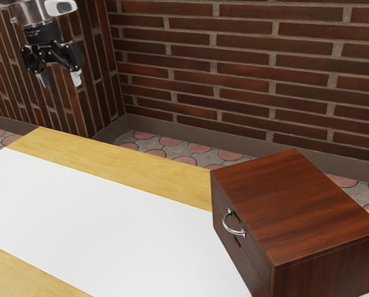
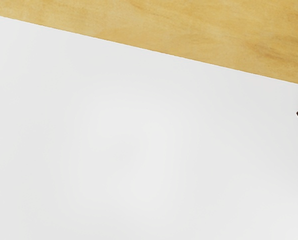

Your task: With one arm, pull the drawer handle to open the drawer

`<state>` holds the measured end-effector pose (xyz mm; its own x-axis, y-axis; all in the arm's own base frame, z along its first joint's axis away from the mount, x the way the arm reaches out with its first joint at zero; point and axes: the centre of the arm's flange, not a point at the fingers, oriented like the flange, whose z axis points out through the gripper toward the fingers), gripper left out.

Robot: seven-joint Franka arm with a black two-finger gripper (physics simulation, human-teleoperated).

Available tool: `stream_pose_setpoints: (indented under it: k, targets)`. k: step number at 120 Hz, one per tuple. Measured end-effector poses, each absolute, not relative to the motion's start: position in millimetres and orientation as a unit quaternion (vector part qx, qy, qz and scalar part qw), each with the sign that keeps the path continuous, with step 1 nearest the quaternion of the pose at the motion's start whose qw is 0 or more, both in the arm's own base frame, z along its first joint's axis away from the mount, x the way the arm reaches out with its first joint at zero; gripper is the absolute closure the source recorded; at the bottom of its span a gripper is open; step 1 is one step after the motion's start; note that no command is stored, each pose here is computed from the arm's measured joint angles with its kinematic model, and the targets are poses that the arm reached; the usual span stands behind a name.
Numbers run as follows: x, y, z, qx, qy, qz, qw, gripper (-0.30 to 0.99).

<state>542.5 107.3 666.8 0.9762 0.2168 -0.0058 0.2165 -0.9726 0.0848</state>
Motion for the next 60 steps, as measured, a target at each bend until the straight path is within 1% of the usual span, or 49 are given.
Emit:
stream_pose_setpoints:
  k: [14, 30, 34, 40, 44, 49, 60]
  targets:
    - [548.6, 114.7, 673.2, 0.992, 0.117, 0.037, 0.040, 0.00]
    - [552.8, 96.1, 683.4, 0.992, 0.103, 0.063, 0.038, 0.00]
    - [547.1, 88.2, 706.5, 0.991, 0.100, 0.082, 0.036, 0.00]
    - [513.4, 73.7, 768.3, 0.986, 0.104, 0.128, 0.019, 0.00]
    - [495.5, 62.6, 791.2, 0.984, 0.109, 0.143, 0.015, 0.00]
    - [489.5, 40.2, 795.1, 0.984, 0.112, 0.137, 0.014, 0.00]
    - [503.5, -3.6, 771.2, 0.987, 0.124, 0.097, 0.019, 0.00]
